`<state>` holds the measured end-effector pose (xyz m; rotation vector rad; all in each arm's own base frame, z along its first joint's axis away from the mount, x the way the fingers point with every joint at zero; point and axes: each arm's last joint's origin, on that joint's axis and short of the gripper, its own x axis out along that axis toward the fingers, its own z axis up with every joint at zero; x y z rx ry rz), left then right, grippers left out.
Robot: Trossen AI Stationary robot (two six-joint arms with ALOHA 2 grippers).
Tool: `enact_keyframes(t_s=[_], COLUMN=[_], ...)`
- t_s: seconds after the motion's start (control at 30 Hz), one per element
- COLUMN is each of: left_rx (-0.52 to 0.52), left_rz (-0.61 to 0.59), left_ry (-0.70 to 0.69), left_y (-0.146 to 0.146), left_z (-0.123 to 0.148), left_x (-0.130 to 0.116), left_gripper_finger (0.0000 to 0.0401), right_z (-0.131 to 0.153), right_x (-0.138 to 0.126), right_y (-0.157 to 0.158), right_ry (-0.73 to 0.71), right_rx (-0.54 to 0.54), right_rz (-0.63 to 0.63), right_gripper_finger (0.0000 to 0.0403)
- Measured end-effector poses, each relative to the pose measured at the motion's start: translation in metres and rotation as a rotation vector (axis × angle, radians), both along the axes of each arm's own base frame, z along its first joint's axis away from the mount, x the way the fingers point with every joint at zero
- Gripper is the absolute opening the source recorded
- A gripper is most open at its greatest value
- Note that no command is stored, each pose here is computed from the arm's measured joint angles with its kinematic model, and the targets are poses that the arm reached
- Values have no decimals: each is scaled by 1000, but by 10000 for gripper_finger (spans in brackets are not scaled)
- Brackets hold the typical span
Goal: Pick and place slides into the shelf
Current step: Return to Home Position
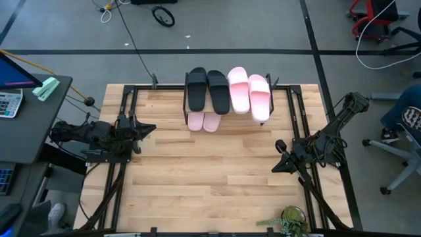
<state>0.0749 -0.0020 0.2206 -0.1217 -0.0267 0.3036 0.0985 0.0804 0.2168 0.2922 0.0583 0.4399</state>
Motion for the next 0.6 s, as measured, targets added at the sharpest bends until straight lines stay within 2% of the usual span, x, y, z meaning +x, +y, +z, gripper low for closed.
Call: enact_keyframes(t_s=[0.3, 0.6], left_rx=[0, 0], left_rz=[0, 0], left_ry=[0, 0], left_y=[0, 0], left_z=[0, 0], left_x=[0, 0], left_gripper_finger=[23, 36], right_z=[0, 0], right_x=[0, 0], right_y=[0, 0], right_ry=[0, 0], right_rx=[0, 0], right_rz=[0, 0], right_gripper_finger=[9, 9])
